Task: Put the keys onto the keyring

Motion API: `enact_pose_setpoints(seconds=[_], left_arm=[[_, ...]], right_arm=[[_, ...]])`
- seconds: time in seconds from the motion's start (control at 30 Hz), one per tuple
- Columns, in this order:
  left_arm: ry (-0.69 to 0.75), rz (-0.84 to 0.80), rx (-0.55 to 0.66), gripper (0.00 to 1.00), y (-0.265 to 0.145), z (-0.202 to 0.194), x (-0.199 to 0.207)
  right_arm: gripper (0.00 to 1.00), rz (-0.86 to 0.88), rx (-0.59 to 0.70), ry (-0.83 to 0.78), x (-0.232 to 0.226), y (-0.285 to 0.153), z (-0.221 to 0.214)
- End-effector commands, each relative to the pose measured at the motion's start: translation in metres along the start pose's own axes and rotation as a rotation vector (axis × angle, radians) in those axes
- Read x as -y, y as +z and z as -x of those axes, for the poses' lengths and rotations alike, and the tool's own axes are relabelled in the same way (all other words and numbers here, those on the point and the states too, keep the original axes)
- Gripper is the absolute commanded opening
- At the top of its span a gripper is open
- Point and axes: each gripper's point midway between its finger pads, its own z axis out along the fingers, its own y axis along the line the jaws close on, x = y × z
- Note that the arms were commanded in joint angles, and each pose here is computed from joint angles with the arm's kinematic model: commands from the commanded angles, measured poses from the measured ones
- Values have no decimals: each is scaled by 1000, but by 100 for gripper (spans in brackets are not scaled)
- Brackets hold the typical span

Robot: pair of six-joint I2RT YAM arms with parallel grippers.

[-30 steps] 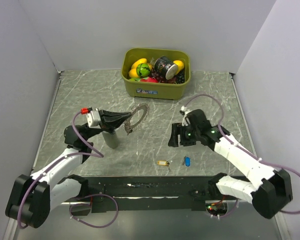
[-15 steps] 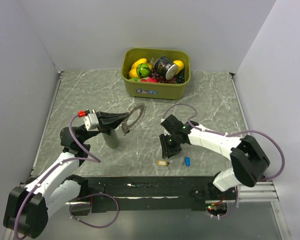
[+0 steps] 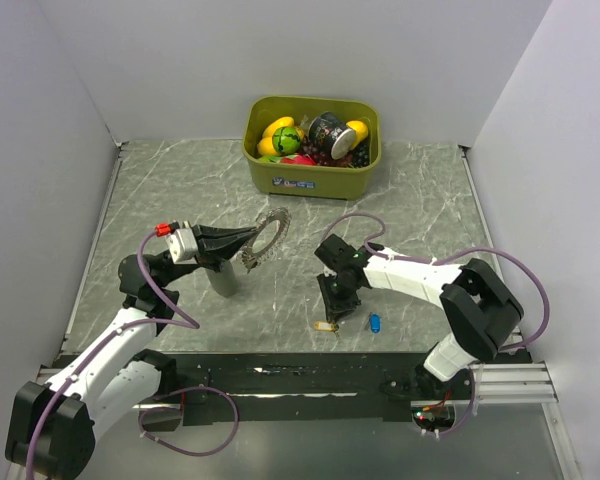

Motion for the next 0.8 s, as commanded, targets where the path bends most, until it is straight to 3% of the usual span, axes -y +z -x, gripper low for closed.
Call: enact_pose_setpoints(seconds=[0.0, 0.17, 0.3, 0.5, 0.63, 0.77], left_arm=[[82, -7, 50, 1, 2, 21, -1], [85, -8, 46, 1, 2, 21, -1], [92, -5, 41, 1, 2, 21, -1], [101, -2, 25, 1, 1, 20, -2], [113, -3, 13, 1, 1, 20, -2], [118, -13, 8, 1, 1, 21, -1]], right_arm=[[28, 2, -2, -5, -6, 7, 4], [21, -5, -11, -6, -4, 11, 2], [0, -27, 9, -13, -1, 8, 6], [0, -79, 71, -59, 6, -11, 17], [0, -94, 187, -111, 4, -42, 39], [0, 37, 317, -259, -23, -78, 57]])
